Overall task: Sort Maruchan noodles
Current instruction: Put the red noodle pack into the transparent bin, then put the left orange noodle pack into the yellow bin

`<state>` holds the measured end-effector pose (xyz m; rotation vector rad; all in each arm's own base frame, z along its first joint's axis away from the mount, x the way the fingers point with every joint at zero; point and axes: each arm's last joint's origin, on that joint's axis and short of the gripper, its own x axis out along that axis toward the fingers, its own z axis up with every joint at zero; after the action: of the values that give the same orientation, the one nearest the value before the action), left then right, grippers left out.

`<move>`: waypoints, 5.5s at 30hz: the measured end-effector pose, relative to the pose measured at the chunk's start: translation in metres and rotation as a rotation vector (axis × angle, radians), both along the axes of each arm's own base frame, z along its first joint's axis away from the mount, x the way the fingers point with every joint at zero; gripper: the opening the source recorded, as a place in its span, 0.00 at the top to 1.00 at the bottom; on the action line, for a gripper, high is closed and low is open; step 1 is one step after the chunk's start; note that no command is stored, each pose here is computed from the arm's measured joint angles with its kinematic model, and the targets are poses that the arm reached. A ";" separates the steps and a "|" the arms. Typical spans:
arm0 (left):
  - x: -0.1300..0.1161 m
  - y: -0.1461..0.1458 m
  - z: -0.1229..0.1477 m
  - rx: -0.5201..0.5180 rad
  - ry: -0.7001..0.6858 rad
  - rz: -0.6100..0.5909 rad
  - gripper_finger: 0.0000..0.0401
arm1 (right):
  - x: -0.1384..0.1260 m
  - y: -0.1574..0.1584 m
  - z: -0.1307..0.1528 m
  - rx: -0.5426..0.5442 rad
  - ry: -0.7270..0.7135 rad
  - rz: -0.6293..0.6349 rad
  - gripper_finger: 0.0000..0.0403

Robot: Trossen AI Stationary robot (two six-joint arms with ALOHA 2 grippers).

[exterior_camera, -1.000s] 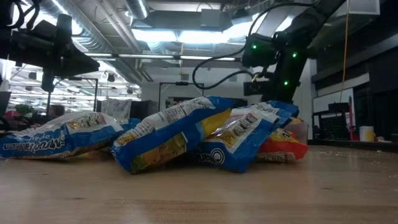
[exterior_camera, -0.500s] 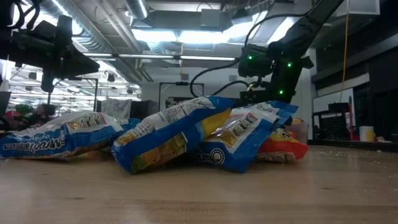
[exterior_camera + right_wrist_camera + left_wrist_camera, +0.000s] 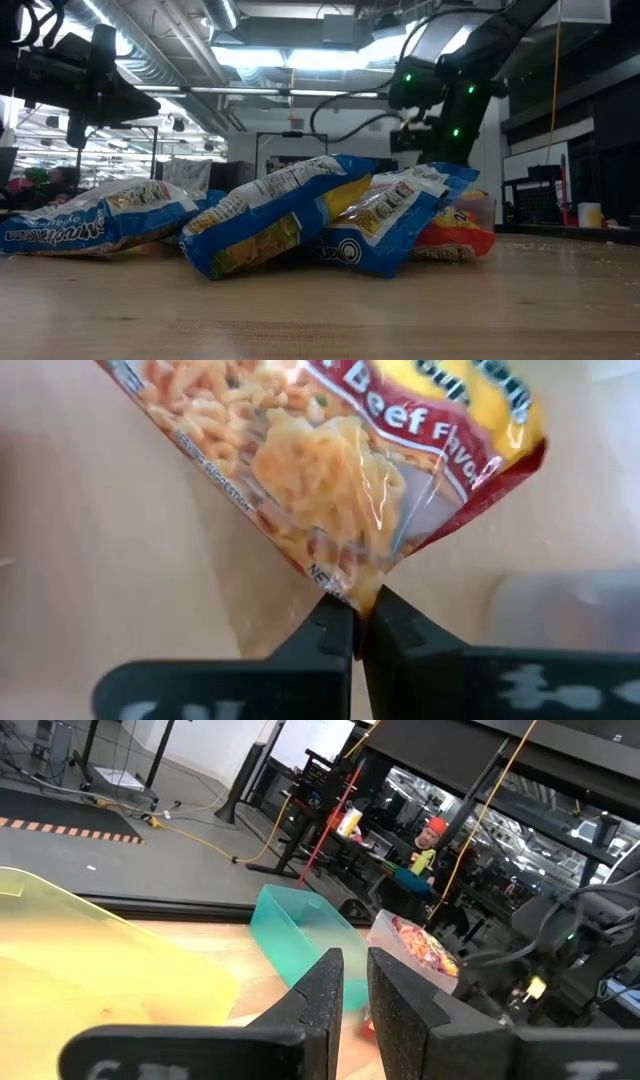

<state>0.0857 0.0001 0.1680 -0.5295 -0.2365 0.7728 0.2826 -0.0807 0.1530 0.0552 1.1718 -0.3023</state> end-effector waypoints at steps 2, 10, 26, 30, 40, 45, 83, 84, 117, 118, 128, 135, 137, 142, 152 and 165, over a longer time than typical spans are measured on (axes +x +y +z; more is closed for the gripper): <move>0.000 0.000 0.000 0.000 0.000 0.000 0.89 | -0.005 0.002 0.010 0.005 -0.013 0.002 1.00; 0.000 0.000 0.000 0.001 0.001 -0.001 0.89 | -0.021 0.006 0.043 -0.004 -0.080 -0.016 1.00; 0.000 0.000 0.000 0.003 0.005 0.004 0.89 | -0.045 -0.010 0.079 -0.179 -0.167 -0.126 1.00; 0.000 0.000 0.000 0.003 0.004 0.005 0.89 | -0.050 -0.018 0.086 -0.210 -0.190 -0.146 1.00; 0.000 0.000 0.000 0.002 0.004 0.005 0.89 | -0.073 -0.034 0.110 -0.290 -0.278 -0.232 1.00; 0.000 0.000 0.000 0.002 0.004 0.005 0.89 | -0.093 -0.044 0.112 -0.322 -0.196 -0.310 1.00; 0.000 0.000 0.000 0.001 0.003 0.003 0.89 | -0.134 -0.058 0.079 -0.296 0.192 -0.268 0.71; 0.000 0.000 0.000 0.001 0.003 0.003 0.89 | -0.134 -0.058 0.079 -0.300 0.194 -0.274 0.68; 0.000 0.000 0.000 0.019 0.021 0.002 0.89 | -0.042 -0.128 0.074 -0.187 -0.115 -0.183 0.63; 0.000 0.000 0.000 0.020 0.022 0.002 0.89 | -0.041 -0.128 0.076 -0.175 -0.113 -0.178 0.63; 0.000 0.000 0.000 0.020 0.022 0.002 0.89 | -0.048 -0.120 0.076 -0.042 -0.039 -0.151 0.63; 0.000 0.000 0.000 0.020 0.021 -0.006 0.89 | -0.050 -0.115 0.079 0.015 -0.050 -0.110 0.63; 0.000 0.000 0.000 0.020 0.022 -0.006 0.89 | -0.052 -0.113 0.082 0.016 -0.064 -0.095 0.63; 0.000 0.000 0.000 0.020 0.021 -0.007 0.89 | -0.057 -0.107 0.090 0.048 -0.080 -0.080 0.63; -0.001 0.001 -0.001 0.008 0.014 0.052 0.89 | -0.061 -0.092 0.102 0.206 -0.182 -0.057 0.63; 0.000 0.000 0.001 -0.007 -0.017 -0.012 0.89 | 0.028 0.006 0.113 0.076 -0.452 0.307 0.63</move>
<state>0.0859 -0.0002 0.1689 -0.5437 -0.2459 0.7582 0.3103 -0.0744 0.2664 0.0080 0.7270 0.0295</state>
